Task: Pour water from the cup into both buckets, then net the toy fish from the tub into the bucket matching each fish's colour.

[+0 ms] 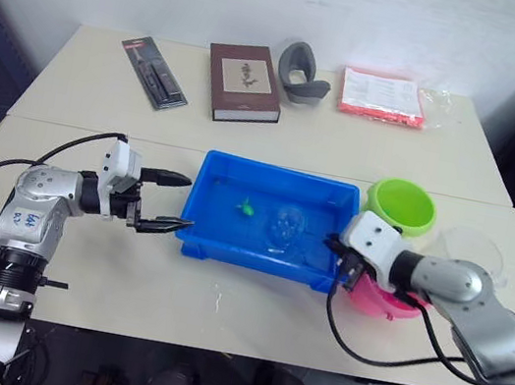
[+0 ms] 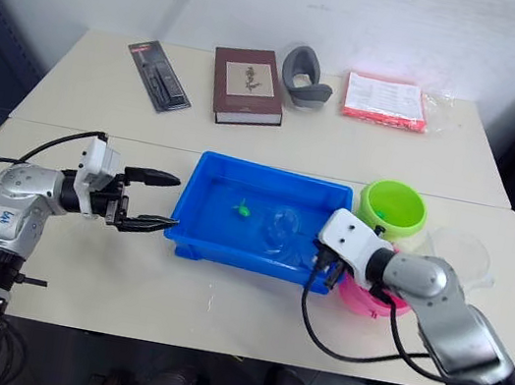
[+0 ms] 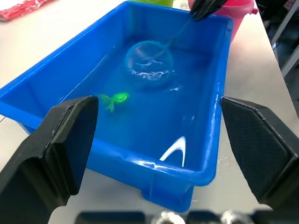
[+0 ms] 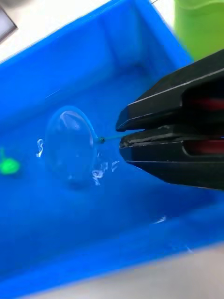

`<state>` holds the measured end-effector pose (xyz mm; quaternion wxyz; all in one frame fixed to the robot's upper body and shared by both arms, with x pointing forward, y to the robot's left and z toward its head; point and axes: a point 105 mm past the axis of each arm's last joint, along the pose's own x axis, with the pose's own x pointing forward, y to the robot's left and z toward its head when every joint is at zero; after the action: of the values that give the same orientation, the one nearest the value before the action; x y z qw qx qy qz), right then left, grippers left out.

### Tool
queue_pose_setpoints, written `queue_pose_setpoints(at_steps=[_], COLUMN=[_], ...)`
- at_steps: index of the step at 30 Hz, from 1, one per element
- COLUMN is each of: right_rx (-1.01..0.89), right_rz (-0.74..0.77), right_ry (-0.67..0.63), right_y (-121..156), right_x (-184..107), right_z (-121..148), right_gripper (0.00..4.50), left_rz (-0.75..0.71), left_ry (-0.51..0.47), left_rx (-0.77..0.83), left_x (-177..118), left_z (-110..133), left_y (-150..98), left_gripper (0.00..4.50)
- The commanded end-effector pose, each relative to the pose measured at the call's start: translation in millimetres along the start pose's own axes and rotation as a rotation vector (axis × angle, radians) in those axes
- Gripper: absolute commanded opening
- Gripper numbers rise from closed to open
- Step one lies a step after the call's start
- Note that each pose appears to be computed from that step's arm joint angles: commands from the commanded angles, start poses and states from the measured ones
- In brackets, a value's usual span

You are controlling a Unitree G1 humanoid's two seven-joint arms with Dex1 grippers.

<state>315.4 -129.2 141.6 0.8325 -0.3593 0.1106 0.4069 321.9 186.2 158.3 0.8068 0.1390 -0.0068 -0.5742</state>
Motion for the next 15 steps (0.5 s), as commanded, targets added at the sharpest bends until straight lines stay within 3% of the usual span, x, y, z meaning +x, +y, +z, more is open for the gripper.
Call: queue_pose_setpoints(at_steps=[1, 7, 15], right_rx=[-0.023, 0.097, 0.157], right_rz=[0.033, 0.071, 0.035], right_ry=[-0.016, -0.137, -0.271], right_y=[0, 5, 4], right_x=[21, 39, 33], right_z=[14, 39, 50], right_gripper=[0.0, 0.0, 0.0], left_rz=[0.03, 0.085, 0.135], left_ry=[0.0, 0.035, 0.077], left_rx=[0.043, 0.034, 0.031], left_x=[-7, -17, -35], left_z=[10, 6, 4], left_y=[1, 2, 2], left_gripper=[4.47, 4.47, 4.47])
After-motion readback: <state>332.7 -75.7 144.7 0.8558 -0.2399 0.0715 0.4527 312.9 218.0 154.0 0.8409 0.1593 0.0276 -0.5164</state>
